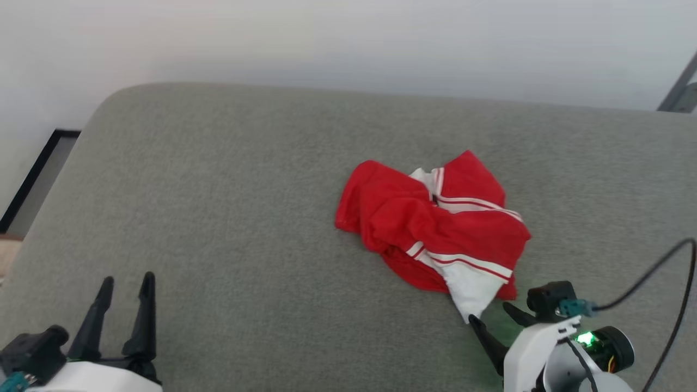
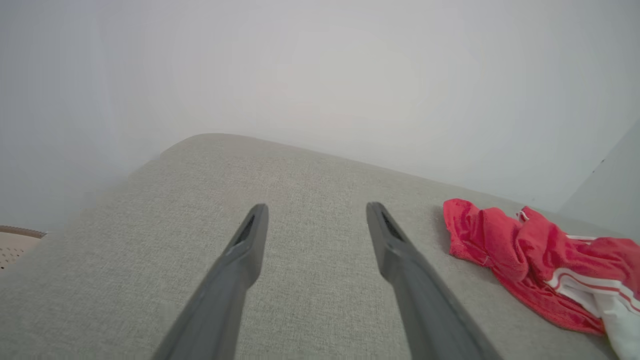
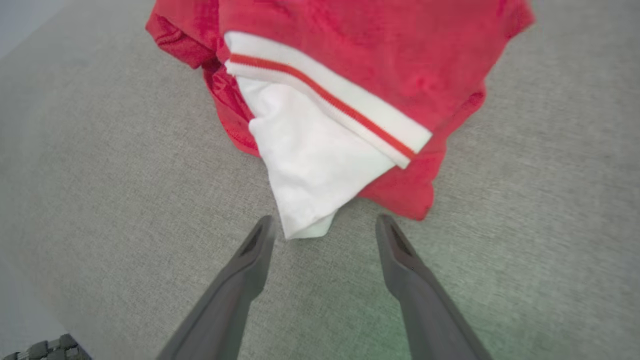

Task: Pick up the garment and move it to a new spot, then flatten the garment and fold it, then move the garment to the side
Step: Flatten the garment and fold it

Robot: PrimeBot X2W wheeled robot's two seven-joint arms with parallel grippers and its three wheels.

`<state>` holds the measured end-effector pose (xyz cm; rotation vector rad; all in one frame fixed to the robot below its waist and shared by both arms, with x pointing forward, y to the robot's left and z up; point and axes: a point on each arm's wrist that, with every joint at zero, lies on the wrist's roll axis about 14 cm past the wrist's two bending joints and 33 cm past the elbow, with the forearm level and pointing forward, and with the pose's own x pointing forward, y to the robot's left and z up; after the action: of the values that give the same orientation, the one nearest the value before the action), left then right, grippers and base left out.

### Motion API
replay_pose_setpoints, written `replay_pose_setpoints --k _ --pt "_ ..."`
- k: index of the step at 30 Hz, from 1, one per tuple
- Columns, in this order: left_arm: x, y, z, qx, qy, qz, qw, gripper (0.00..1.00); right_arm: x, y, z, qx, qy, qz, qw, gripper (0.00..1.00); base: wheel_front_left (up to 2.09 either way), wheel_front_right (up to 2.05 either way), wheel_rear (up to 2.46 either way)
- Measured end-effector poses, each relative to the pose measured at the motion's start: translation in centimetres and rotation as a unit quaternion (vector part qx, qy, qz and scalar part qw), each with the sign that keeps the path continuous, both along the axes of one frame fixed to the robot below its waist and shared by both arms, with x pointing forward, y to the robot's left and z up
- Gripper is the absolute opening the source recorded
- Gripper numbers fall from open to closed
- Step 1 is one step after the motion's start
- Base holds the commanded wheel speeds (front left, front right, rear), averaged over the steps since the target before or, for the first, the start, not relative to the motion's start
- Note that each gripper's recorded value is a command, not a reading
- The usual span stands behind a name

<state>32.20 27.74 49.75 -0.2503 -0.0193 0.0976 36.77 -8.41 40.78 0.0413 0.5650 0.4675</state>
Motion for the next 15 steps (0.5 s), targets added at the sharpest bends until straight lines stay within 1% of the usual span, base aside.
replay_pose_setpoints --k 7,8,9,10,15 --pt "0.0 0.6 -1.0 -0.006 0.013 0.015 1.0 1.0 0.4 2.0 -2.3 -0.026 0.061 0.043 0.997 1.0 0.0 0.0 0.0" --pt "0.0 0.6 -1.1 -0.007 0.015 0.016 1.0 1.0 0.6 2.0 -2.5 -0.034 0.063 0.047 0.996 0.81 0.0 0.0 0.0" --pt "0.0 0.7 -1.2 -0.007 0.016 0.018 1.0 1.0 0.8 2.1 -2.6 -0.041 0.061 0.052 0.996 0.05 0.0 0.0 0.0" --pt "0.1 0.8 -1.3 -0.007 0.018 0.019 1.0 1.0 1.1 2.2 -2.5 -0.043 0.059 0.053 0.996 0.0 0.0 0.0 0.0" --pt "0.4 1.0 -1.5 -0.009 0.02 0.025 0.999 1.0 2.1 1.9 -2.5 -0.045 0.062 0.046 0.996 0.0 0.0 0.0 0.0"
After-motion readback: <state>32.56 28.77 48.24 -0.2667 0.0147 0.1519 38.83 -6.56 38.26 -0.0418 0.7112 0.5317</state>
